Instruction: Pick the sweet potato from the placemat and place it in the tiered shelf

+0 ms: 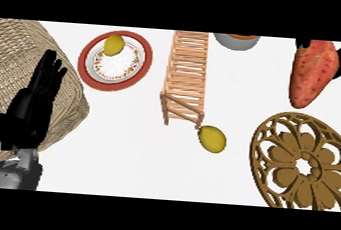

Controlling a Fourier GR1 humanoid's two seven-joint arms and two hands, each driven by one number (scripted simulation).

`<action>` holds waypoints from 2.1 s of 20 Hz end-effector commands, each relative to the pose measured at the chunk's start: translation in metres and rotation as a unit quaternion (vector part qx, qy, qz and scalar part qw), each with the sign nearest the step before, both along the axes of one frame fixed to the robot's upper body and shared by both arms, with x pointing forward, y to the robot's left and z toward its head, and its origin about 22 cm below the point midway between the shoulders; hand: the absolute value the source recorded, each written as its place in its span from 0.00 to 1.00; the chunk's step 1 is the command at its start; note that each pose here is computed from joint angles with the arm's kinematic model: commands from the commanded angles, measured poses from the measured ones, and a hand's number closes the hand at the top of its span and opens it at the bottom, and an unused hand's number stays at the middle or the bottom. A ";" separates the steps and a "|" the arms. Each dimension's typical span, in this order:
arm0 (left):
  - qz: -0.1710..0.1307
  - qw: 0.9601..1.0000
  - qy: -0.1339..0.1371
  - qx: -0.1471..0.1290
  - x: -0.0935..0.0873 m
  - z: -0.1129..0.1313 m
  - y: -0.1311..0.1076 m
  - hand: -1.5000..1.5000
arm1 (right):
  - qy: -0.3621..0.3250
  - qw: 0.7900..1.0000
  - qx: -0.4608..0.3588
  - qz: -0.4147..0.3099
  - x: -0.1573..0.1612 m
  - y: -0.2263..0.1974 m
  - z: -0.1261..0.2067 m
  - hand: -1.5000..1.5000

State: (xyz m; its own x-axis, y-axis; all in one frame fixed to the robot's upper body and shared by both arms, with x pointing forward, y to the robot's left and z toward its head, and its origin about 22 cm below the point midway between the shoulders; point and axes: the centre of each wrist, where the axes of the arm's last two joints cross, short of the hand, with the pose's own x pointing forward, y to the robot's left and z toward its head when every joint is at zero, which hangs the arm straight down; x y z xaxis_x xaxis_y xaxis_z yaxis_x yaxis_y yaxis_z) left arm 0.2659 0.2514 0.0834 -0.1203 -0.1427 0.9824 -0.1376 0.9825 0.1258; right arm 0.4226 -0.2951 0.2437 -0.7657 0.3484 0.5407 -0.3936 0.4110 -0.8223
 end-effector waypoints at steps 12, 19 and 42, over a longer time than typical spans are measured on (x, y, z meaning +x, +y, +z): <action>0.001 1.000 0.020 -0.002 -0.008 -0.006 -0.002 0.50 | 0.063 0.996 0.054 0.039 0.044 0.086 -0.049 1.00; -0.004 1.000 0.029 0.003 -0.009 -0.025 0.006 0.50 | 0.057 0.994 0.083 0.042 0.048 0.133 -0.076 1.00; -0.007 1.000 0.023 -0.005 0.005 -0.014 0.004 0.50 | 0.161 0.978 0.113 0.072 0.055 0.165 -0.076 0.00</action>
